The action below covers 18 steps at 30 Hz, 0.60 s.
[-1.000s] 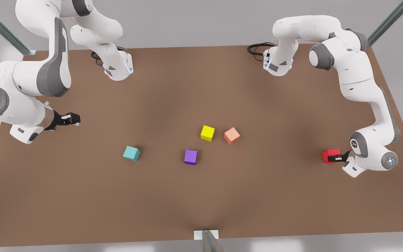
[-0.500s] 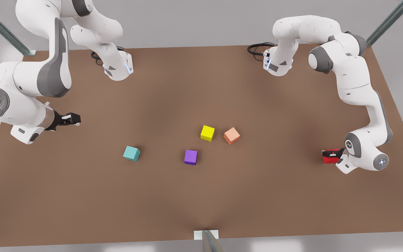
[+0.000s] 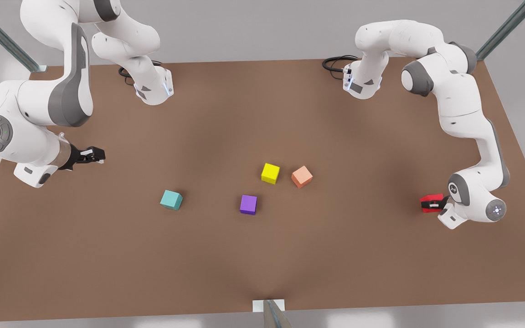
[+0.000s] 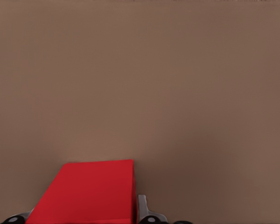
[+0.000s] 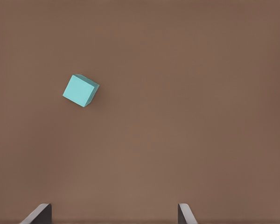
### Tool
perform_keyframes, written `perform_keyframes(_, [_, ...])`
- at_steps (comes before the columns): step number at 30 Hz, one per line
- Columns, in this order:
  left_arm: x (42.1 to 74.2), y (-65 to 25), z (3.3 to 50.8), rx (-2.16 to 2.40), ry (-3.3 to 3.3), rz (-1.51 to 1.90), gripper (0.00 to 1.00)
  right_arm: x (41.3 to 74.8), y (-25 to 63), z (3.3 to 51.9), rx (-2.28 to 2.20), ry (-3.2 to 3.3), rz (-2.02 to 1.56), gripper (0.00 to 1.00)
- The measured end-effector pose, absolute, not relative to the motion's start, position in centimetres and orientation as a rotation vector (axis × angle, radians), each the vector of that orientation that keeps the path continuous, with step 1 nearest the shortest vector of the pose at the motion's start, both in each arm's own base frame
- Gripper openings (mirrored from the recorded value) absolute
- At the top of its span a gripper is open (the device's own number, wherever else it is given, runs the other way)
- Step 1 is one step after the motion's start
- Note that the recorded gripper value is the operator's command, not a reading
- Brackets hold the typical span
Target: Pick up red wooden cube and pass to hand red wooden cube and place in blue wooden cube
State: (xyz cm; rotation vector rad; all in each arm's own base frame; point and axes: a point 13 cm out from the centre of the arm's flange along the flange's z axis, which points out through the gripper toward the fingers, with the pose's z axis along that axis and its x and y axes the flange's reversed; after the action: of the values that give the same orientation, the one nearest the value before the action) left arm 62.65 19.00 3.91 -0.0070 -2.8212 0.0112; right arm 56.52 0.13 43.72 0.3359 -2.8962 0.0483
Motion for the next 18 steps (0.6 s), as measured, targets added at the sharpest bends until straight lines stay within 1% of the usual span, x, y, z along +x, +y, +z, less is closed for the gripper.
perform_keyframes(1, [62.8, 19.0, 3.9, -0.009, -2.825, 0.008, 0.68, 56.5, 0.1, 43.7, 0.336, -2.896, 0.048, 1.0])
perform_keyframes(2, [62.9, 19.0, 4.0, -0.012, -2.83, 0.005, 0.66, 56.5, 0.1, 43.7, 0.336, -2.896, 0.048, 1.0])
perform_keyframes(4, [64.1, 18.0, 5.8, -0.01, -2.867, 0.029, 0.66, 56.5, 0.1, 43.7, 0.335, -2.896, 0.048, 1.0])
perform_keyframes(7, [66.8, 12.4, 9.6, -0.023, -2.911, 0.181, 0.67, 56.5, 0.1, 43.7, 0.335, -2.896, 0.047, 1.0])
perform_keyframes(8, [68.0, 8.4, 11.2, -0.046, -2.912, 0.279, 0.67, 56.5, 0.1, 43.7, 0.335, -2.896, 0.047, 1.0])
perform_keyframes(9, [69.0, 1.9, 13.0, -0.11, -2.897, 0.412, 0.67, 56.5, 0.1, 43.7, 0.334, -2.896, 0.047, 1.0])
perform_keyframes(10, [69.3, -6.5, 15.2, -0.203, -2.861, 0.556, 0.67, 56.5, 0.1, 43.7, 0.334, -2.896, 0.047, 1.0])
perform_keyframes(12, [66.9, -20.6, 19.5, -0.356, -2.743, 0.775, 0.67, 56.5, 0.1, 43.7, 0.334, -2.896, 0.047, 1.0])
perform_keyframes(13, [65.4, -25.4, 21.2, -0.384, -2.685, 0.855, 0.67, 56.5, 0.1, 43.7, 0.335, -2.896, 0.047, 1.0])
perform_keyframes(15, [63.5, -31.1, 22.5, -0.339, -2.569, 1.013, 0.67, 56.5, 0.1, 43.7, 0.335, -2.896, 0.047, 1.0])
perform_keyframes(16, [63.2, -33.2, 22.6, -0.288, -2.511, 1.099, 0.67, 56.5, 0.1, 43.7, 0.335, -2.896, 0.047, 1.0])
perform_keyframes(18, [63.4, -36.6, 22.2, -0.154, -2.392, 1.286, 0.67, 56.5, 0.1, 43.7, 0.336, -2.895, 0.045, 1.0])
